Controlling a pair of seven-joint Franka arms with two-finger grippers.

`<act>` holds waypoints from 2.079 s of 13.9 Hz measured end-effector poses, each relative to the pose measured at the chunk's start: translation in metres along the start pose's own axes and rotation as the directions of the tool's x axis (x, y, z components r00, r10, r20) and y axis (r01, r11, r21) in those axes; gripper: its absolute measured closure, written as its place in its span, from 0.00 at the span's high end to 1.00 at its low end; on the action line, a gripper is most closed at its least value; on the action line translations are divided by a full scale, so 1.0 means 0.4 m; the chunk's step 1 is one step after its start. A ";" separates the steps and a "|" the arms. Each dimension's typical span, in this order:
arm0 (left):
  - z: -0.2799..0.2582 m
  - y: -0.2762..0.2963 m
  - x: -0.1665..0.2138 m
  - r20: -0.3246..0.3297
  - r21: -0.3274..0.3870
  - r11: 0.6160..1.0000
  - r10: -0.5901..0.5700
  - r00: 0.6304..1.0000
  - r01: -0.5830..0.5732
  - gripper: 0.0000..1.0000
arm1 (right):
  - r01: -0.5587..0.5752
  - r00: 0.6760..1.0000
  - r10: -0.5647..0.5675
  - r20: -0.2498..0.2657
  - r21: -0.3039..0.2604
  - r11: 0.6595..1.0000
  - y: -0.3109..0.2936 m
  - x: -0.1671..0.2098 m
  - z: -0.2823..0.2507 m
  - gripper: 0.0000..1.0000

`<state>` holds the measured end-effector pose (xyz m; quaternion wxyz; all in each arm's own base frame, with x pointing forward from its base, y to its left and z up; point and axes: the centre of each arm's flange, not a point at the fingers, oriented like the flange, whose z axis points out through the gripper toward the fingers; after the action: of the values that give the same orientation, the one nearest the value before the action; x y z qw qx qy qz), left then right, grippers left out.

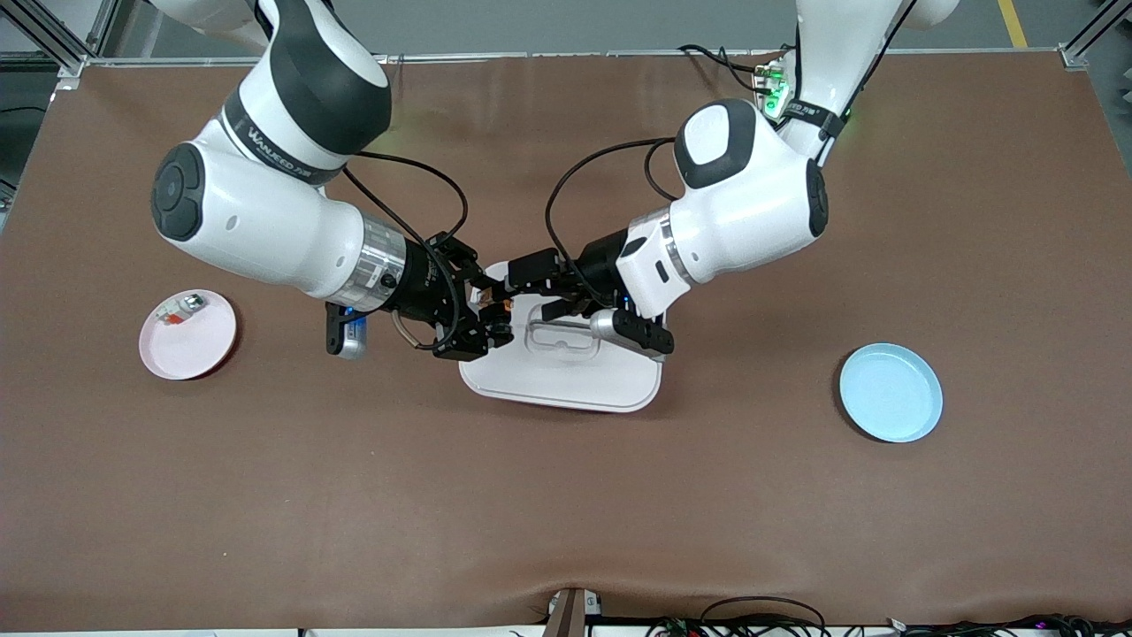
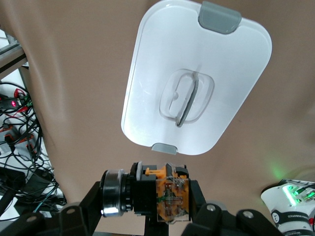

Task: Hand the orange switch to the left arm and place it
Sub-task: 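Grasp the switch with the left gripper from the right gripper, then open the right gripper and withdraw it while the left gripper holds the switch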

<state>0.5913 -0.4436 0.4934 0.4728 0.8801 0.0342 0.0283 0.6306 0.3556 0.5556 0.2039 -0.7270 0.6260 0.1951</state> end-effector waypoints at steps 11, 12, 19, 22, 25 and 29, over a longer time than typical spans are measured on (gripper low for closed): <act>-0.004 0.000 0.008 -0.031 -0.004 1.000 0.002 1.000 -0.002 0.94 | -0.044 0.999 0.043 0.016 0.028 0.999 0.006 -0.055 0.009 0.72; -0.004 0.000 0.008 -0.032 -0.004 1.000 0.003 0.999 -0.003 0.81 | -0.042 0.999 0.042 0.016 0.026 0.999 0.007 -0.060 0.017 0.72; -0.008 0.008 0.009 -0.037 -0.009 0.999 0.043 0.998 -0.044 0.34 | -0.057 0.998 0.056 0.020 0.036 0.998 0.007 -0.076 0.033 0.72; -0.008 0.009 0.009 -0.039 -0.009 0.999 0.045 0.998 -0.045 0.34 | -0.058 0.998 0.057 0.020 0.037 0.998 0.007 -0.075 0.032 0.72; -0.010 0.006 0.011 -0.042 -0.007 0.998 0.063 0.997 -0.063 0.34 | -0.061 0.998 0.060 0.012 0.051 0.997 -0.007 -0.049 0.004 0.98; -0.018 -0.001 0.019 -0.046 0.026 0.995 0.097 0.994 -0.096 0.34 | 0.100 0.995 -0.101 -0.023 -0.031 0.994 -0.025 0.073 -0.064 1.00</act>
<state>0.5984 -0.4368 0.4973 0.4596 0.8852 0.0029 0.0715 0.6455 0.3189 0.5618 0.1947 -0.7630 0.5880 0.1850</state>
